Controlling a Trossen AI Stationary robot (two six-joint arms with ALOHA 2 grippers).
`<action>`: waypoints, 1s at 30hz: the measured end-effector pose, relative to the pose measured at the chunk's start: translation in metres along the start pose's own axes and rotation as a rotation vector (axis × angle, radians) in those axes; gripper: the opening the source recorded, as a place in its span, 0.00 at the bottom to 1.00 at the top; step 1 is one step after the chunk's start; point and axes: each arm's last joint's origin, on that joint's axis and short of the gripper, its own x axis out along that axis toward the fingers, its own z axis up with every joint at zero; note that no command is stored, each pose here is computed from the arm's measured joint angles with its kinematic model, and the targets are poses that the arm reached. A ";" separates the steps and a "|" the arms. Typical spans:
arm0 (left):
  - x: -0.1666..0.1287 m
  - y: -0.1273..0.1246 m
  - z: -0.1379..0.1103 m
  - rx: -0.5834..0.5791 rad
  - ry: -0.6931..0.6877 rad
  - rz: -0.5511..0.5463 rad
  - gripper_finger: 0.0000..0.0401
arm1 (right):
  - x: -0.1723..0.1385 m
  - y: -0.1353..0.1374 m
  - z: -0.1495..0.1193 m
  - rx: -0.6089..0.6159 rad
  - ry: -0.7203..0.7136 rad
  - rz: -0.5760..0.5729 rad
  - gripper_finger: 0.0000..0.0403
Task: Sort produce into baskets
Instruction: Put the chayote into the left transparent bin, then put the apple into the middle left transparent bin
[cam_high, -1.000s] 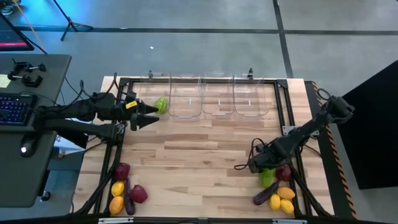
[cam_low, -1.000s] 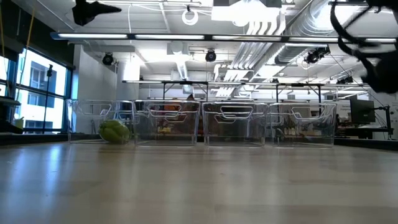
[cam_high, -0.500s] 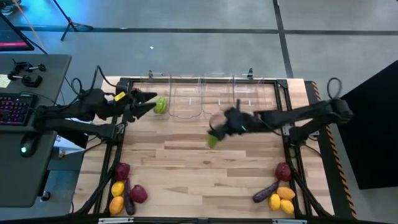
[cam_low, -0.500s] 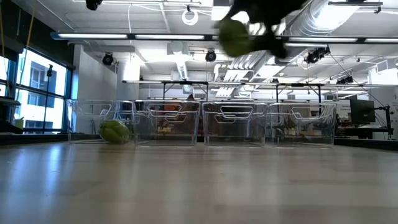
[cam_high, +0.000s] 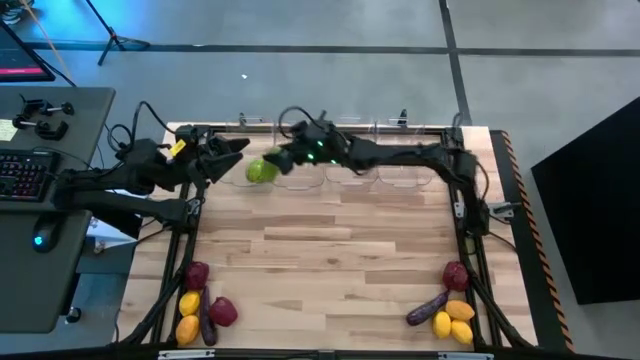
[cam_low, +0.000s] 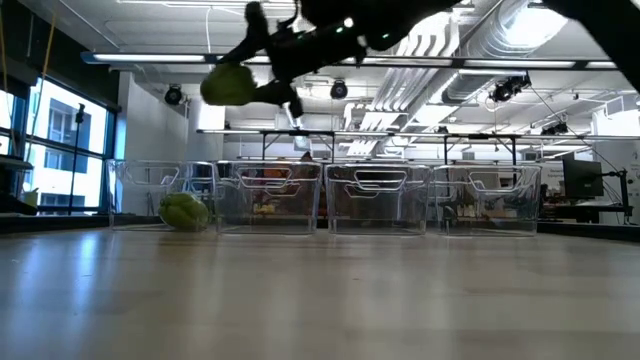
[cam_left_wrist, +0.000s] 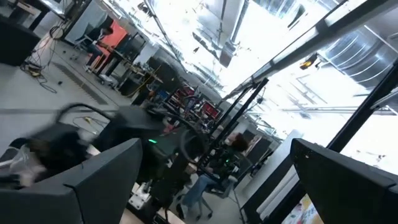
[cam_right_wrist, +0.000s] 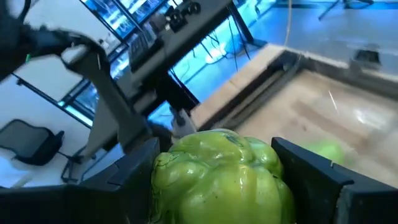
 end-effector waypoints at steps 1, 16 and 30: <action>0.000 0.000 0.000 0.000 -0.001 -0.001 0.99 | 0.007 -0.004 0.004 0.003 -0.004 0.004 0.66; 0.000 0.000 0.001 -0.001 -0.016 0.017 0.99 | 0.082 -0.047 -0.011 0.110 -0.038 -0.058 0.70; 0.000 0.000 0.000 0.000 -0.015 0.018 0.99 | 0.084 -0.063 -0.002 0.134 -0.027 0.081 0.89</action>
